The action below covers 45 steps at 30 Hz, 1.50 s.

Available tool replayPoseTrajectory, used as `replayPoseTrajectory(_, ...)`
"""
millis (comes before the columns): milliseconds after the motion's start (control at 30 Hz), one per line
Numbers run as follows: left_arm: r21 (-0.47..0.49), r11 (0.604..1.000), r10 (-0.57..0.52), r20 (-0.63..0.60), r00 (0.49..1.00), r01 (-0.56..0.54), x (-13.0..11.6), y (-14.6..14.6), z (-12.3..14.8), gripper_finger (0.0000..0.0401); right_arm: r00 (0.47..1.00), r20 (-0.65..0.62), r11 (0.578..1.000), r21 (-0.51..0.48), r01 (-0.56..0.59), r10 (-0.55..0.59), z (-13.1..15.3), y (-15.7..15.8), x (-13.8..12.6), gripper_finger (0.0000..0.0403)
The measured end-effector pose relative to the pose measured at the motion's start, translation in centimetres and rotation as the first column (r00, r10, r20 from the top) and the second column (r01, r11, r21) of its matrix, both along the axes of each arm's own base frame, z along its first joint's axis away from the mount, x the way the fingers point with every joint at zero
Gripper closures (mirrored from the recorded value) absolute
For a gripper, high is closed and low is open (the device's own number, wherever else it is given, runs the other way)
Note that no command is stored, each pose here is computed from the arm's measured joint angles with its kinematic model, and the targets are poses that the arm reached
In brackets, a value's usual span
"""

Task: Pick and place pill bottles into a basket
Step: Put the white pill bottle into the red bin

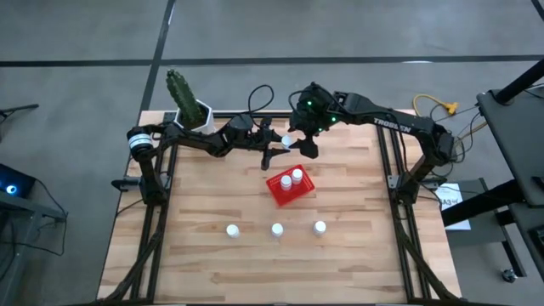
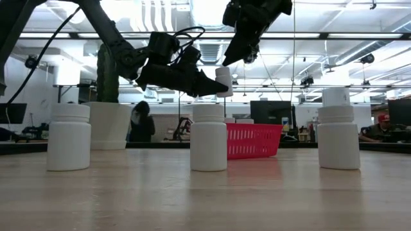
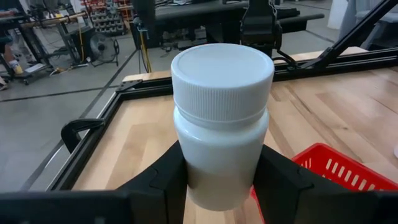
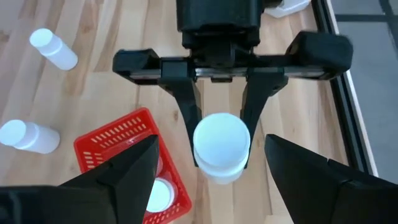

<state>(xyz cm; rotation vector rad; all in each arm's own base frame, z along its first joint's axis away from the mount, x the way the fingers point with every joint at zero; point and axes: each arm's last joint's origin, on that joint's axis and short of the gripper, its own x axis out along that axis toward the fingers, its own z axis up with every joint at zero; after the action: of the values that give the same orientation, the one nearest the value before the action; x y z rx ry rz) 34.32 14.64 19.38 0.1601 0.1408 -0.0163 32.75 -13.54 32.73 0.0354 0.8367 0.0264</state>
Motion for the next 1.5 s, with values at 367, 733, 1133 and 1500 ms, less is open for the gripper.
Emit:
replayPoseTrajectory(367,-0.001,1.000,-0.001,-0.001,1.000,0.001,0.0,0.0,0.0,0.0269,0.999,0.010,0.994,-0.098,0.054,-0.053,0.2,-0.2,0.3,0.0079)
replayPoseTrajectory(733,0.000,1.000,-0.001,0.001,1.000,0.001,0.0,0.0,0.0,0.0269,0.998,0.009,0.994,-0.083,0.067,-0.066,0.2,-0.2,0.3,0.0044)
replayPoseTrajectory(1133,0.024,1.000,-0.003,0.060,0.998,0.001,0.2,0.1,2.0,0.0269,0.998,0.011,0.994,-0.082,0.065,-0.064,0.2,-0.2,0.3,0.0044)
replayPoseTrajectory(1500,0.016,1.000,-0.005,0.037,0.999,0.004,0.6,0.3,2.6,0.0269,0.998,0.010,0.995,-0.079,0.067,-0.067,0.2,-0.2,0.3,0.0044)
